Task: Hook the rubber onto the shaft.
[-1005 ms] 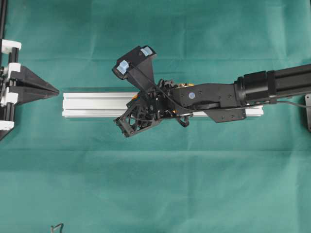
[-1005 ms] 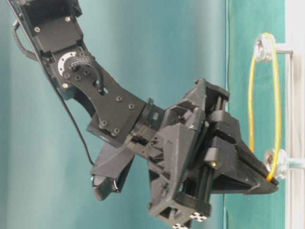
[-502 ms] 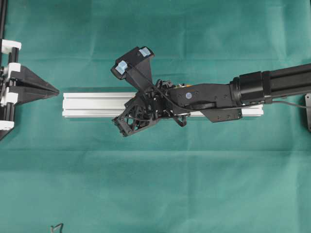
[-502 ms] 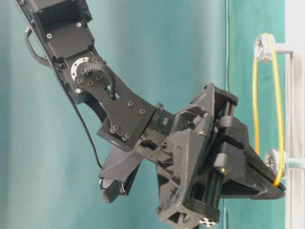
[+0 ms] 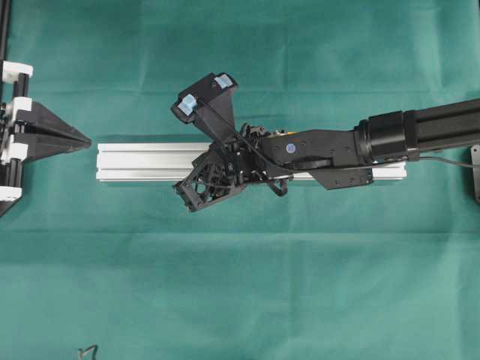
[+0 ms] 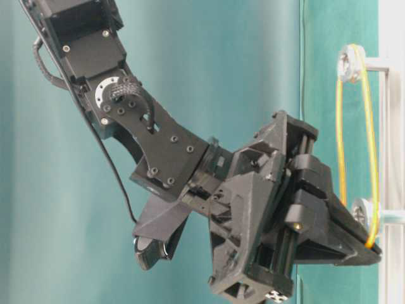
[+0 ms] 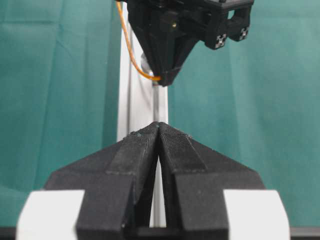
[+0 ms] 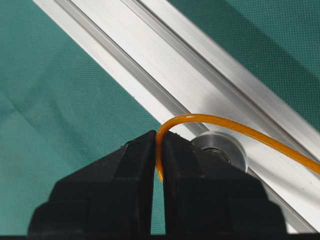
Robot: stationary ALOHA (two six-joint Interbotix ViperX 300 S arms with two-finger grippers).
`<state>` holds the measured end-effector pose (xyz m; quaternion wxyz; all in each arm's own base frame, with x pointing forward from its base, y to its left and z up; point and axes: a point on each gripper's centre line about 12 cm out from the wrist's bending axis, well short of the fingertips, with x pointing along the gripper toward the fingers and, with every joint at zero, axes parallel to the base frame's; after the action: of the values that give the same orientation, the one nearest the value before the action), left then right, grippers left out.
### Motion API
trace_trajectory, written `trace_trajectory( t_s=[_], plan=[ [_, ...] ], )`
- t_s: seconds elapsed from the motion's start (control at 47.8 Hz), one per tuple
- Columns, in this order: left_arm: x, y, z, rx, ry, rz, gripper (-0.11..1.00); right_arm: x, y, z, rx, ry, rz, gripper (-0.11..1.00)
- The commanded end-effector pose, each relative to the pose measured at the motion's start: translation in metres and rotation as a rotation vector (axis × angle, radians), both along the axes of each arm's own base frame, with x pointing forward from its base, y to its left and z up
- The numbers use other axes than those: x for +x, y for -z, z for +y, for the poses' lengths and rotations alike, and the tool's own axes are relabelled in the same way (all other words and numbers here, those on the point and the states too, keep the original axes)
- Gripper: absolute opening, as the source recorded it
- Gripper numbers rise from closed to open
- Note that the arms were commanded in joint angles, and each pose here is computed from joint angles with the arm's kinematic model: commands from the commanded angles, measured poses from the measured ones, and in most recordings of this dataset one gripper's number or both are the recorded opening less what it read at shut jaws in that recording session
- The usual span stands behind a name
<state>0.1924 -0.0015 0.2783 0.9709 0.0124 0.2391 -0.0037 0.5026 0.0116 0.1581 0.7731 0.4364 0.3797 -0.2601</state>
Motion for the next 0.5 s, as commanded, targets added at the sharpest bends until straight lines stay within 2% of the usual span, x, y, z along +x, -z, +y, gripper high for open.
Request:
trace_trajectory(
  t_s=[0.0, 0.481],
  plan=[
    [0.0036, -0.0122, -0.0003, 0.0, 0.001, -0.031, 0.0, 0.0018, -0.0111, 0.0051, 0.007, -0.007, -0.029, 0.07],
    [0.0036, -0.0122, -0.0003, -0.002, 0.0, -0.031, 0.0, -0.0012, -0.008, 0.0097, 0.009, -0.014, -0.017, 0.07]
  ],
)
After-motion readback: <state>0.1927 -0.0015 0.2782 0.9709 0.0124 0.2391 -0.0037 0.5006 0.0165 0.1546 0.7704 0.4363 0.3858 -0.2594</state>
